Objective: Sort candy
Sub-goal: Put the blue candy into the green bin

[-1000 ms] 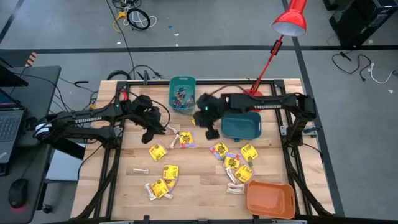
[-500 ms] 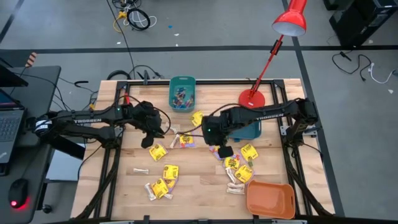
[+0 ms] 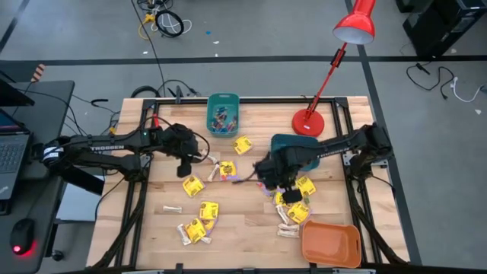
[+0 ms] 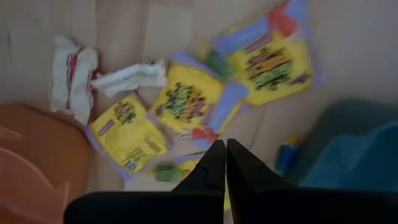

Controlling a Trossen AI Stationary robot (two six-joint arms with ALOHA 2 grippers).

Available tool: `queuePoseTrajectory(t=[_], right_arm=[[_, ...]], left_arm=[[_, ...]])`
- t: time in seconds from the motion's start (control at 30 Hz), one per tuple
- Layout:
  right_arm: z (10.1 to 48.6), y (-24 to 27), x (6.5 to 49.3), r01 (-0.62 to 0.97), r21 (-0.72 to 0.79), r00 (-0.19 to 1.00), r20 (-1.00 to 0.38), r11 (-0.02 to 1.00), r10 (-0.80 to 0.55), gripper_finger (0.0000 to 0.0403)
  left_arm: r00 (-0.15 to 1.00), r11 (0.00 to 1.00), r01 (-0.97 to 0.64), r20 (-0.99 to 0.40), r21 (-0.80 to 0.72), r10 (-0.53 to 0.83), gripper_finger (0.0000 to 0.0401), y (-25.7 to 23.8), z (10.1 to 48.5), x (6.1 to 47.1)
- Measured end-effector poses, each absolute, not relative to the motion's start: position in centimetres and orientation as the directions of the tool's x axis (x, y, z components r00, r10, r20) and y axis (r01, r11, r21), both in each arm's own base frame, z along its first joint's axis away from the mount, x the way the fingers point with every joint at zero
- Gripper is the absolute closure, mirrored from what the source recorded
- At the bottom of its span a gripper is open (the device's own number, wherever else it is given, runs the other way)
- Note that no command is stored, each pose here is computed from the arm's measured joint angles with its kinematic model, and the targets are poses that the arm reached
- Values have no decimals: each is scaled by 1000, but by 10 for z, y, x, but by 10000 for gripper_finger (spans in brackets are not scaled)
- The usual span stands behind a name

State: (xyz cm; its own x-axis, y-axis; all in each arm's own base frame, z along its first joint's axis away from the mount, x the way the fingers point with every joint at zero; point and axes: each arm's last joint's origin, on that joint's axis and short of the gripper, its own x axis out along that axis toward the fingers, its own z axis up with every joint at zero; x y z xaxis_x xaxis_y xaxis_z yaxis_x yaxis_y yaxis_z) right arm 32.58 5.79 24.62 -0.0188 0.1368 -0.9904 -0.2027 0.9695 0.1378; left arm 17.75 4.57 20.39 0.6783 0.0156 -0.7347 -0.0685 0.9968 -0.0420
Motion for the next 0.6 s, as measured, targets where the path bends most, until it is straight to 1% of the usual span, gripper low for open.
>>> queuePoseTrajectory(t=[0.13,0.2,0.33,0.47,0.6], right_arm=[[235,74,317,-164,62,-52,-997,984,54,402],[229,76,313,-120,9,-68,-998,993,1,402],[217,77,306,-53,-55,-101,-993,997,-60,402],[201,75,297,-48,-76,-153,-985,996,-83,403],[183,74,295,-60,-85,-118,-989,995,-91,403]], left_arm=[[705,997,-79,-708,-18,43,307,47,207,180],[719,997,-82,-693,-10,52,307,48,208,182],[740,995,-93,-667,33,91,307,49,211,184],[753,993,-104,-648,52,113,307,50,213,186],[757,993,-105,-644,54,115,307,50,213,186]])
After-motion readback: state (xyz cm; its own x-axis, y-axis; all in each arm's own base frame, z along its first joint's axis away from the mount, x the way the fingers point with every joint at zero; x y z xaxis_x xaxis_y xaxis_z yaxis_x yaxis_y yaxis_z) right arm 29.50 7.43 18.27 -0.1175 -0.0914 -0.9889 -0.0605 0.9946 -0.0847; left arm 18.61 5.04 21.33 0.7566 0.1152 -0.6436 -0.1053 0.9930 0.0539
